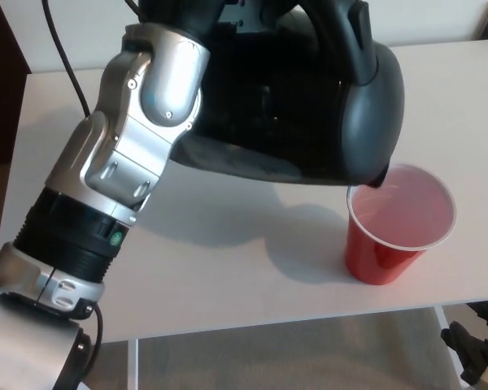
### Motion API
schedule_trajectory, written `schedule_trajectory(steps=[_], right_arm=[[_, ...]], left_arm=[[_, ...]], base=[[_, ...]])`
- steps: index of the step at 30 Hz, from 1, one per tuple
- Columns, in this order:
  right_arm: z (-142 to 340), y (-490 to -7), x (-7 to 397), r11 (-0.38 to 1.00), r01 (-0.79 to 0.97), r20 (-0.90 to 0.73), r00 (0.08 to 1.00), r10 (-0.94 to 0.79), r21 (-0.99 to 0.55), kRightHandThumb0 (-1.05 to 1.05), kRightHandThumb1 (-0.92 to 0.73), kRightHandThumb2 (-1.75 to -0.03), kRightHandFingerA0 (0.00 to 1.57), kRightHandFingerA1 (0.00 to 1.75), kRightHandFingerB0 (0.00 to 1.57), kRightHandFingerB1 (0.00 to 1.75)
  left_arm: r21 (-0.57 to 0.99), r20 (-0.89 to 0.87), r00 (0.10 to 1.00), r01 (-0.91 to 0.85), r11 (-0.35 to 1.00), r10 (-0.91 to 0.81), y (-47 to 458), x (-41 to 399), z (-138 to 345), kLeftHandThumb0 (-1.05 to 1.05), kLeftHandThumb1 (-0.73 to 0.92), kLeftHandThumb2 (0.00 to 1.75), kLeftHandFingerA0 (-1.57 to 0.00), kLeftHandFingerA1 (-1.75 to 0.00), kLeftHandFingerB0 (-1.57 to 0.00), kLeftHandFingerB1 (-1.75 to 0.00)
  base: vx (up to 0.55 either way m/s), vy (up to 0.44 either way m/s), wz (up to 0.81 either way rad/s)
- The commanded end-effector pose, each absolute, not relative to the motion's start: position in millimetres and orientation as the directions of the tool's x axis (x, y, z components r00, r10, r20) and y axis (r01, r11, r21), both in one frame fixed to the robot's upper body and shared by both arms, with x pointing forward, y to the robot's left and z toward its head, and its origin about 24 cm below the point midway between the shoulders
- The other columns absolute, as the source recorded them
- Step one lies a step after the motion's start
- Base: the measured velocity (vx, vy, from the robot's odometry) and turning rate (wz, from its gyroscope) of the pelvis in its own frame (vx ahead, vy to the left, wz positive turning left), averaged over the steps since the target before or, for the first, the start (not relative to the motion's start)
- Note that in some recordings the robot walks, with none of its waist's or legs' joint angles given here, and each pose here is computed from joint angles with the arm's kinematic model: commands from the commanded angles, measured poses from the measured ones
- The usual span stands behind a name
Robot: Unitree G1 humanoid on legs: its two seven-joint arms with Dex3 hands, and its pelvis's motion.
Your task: The robot walk towards a table in front and uses its left hand to pick up the pot from the base and pour water to the cup on the right hand side
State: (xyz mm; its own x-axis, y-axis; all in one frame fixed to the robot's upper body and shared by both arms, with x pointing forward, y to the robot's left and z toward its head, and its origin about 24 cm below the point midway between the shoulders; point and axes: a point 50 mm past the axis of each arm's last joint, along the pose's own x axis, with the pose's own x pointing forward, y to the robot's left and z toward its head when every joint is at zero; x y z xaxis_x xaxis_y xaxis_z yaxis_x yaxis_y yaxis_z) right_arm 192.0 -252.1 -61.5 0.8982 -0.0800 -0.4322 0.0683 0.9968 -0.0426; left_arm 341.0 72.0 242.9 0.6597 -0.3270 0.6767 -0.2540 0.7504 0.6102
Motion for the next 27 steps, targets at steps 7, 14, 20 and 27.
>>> schedule_trajectory(steps=[7, 14, 20, 27], right_arm=[[-64.6, -257.6, 188.5, 0.996, 0.079, -0.449, 0.889, -0.092, -0.047, -0.64, -0.59, -0.87, 0.31, 0.53, 0.14, 0.45], [-65.4, -257.9, 188.4, 0.996, 0.072, -0.457, 0.885, -0.089, -0.054, -0.66, -0.59, -0.87, 0.30, 0.52, 0.15, 0.44], [-67.3, -257.8, 185.6, 0.995, 0.076, -0.461, 0.882, -0.096, -0.062, -0.66, -0.59, -0.88, 0.31, 0.52, 0.16, 0.45], [-64.3, -257.9, 189.3, 0.995, 0.069, -0.451, 0.888, -0.092, -0.066, -0.64, -0.60, -0.88, 0.31, 0.53, 0.15, 0.45]], left_arm=[[0.588, 0.736, 0.569, -0.271, 0.762, -0.366, 69.1, 330.9, 257.7, -0.26, 0.64, 0.57, -0.81, -1.75, -0.58, -1.75], [0.598, 0.737, 0.557, -0.276, 0.752, -0.382, 66.2, 329.1, 265.6, -0.26, 0.63, 0.58, -0.88, -1.75, -0.61, -1.75], [0.672, 0.721, 0.484, -0.318, 0.669, -0.495, 55.0, 323.8, 268.0, -0.27, 0.62, 0.58, -0.89, -1.75, -0.61, -1.75], [0.699, 0.698, 0.305, -0.484, 0.526, -0.647, 43.3, 320.4, 274.9, -0.34, 0.38, 0.79, -1.20, -1.41, -0.96, -1.27]], base=[[0.00, 0.000, 0.00], [0.00, 0.000, 0.00], [0.00, 0.000, 0.00], [0.00, 0.000, 0.00]])
